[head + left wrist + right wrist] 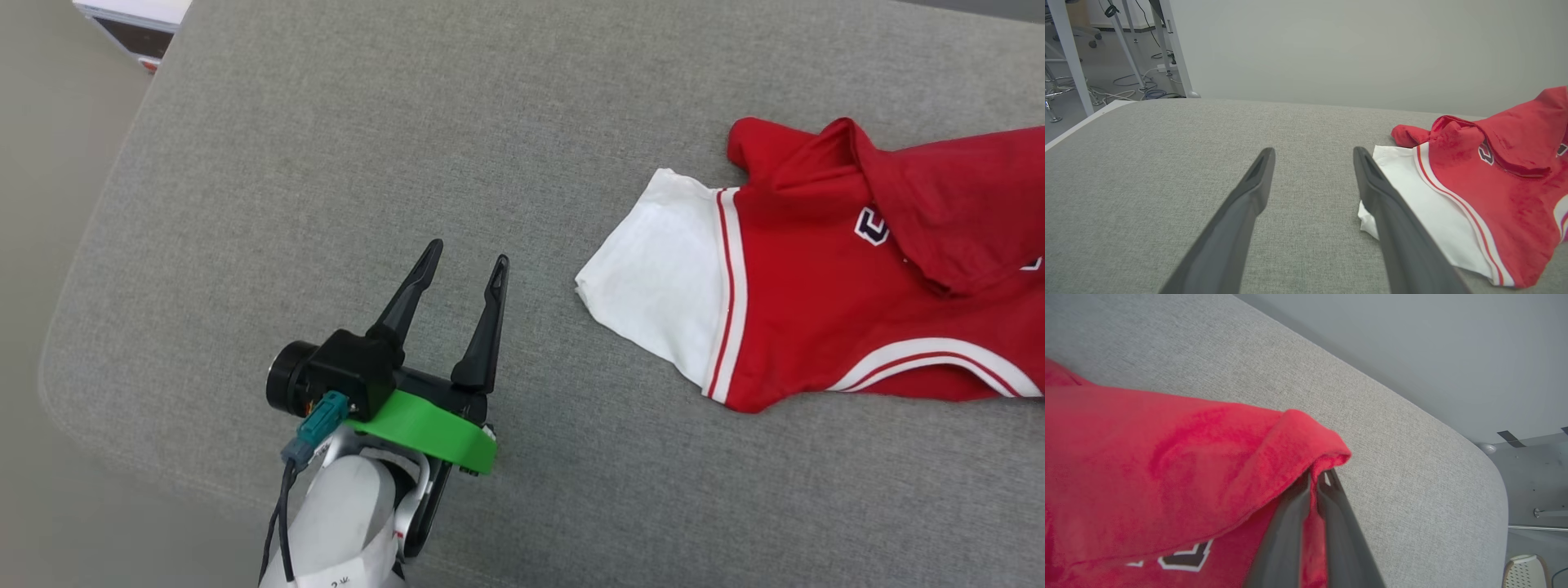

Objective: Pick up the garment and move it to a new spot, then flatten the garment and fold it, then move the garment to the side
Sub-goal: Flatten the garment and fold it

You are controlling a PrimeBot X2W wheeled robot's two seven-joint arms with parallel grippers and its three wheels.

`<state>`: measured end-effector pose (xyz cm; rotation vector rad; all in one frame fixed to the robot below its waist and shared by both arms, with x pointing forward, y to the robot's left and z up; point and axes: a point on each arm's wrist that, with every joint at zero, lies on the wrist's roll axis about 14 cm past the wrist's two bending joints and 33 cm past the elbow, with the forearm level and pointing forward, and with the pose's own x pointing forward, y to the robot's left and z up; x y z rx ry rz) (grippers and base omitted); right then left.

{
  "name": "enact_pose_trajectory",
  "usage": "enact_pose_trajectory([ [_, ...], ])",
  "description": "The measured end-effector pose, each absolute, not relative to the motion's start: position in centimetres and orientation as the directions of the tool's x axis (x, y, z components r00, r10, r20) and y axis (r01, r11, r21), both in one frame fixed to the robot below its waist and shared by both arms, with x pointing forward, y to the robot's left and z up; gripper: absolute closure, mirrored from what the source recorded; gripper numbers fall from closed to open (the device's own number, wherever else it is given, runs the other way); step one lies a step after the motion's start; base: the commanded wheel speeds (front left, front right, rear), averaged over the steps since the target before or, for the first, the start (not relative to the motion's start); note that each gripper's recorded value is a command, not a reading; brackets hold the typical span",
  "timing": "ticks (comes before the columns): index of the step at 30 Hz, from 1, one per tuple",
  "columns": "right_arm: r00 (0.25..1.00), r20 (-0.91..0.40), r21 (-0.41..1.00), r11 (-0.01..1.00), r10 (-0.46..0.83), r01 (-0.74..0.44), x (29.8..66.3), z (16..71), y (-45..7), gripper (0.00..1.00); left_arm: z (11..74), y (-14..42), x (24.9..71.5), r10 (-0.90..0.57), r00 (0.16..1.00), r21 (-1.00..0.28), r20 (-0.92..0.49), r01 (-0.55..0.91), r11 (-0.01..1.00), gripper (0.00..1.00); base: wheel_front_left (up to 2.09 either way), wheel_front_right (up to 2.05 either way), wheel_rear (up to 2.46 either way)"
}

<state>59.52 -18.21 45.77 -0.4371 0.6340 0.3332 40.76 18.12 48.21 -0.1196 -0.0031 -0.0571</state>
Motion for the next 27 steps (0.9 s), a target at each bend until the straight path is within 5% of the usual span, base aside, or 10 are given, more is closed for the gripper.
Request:
enact_pose_trajectory([
  [7,0.731,-0.669,-0.351,0.811,0.133,-0.469,62.0,41.8,-17.6,1.0,47.4,18.7,41.3,-0.035,0.999,-0.114,-0.016,0.033,0.993,0.0,0.0,0.0,0.0],
  [8,0.728,-0.673,-0.351,0.808,0.134,-0.473,62.2,41.1,-17.5,0.8,47.4,18.9,41.4,-0.032,0.999,-0.111,-0.019,0.029,0.993,0.0,0.0,0.0,0.0],
  [9,0.727,-0.673,-0.349,0.808,0.136,-0.475,62.4,40.6,-17.3,0.0,47.3,19.0,41.4,-0.027,0.999,-0.109,-0.022,0.025,0.994,0.0,0.0,0.0,0.0],
  [18,0.751,-0.624,-0.269,0.843,0.216,-0.466,62.1,39.7,-15.5,0.0,47.7,19.6,41.3,-0.006,1.0,-0.11,-0.012,0.005,0.994,0.0,0.0,0.0,0.0],
  [27,0.837,-0.453,-0.129,0.906,0.308,-0.403,59.3,45.5,-15.5,0.0,49.4,18.5,40.8,-0.043,0.998,-0.106,0.037,0.047,0.993,0.0,0.0,0.0,0.0],
])
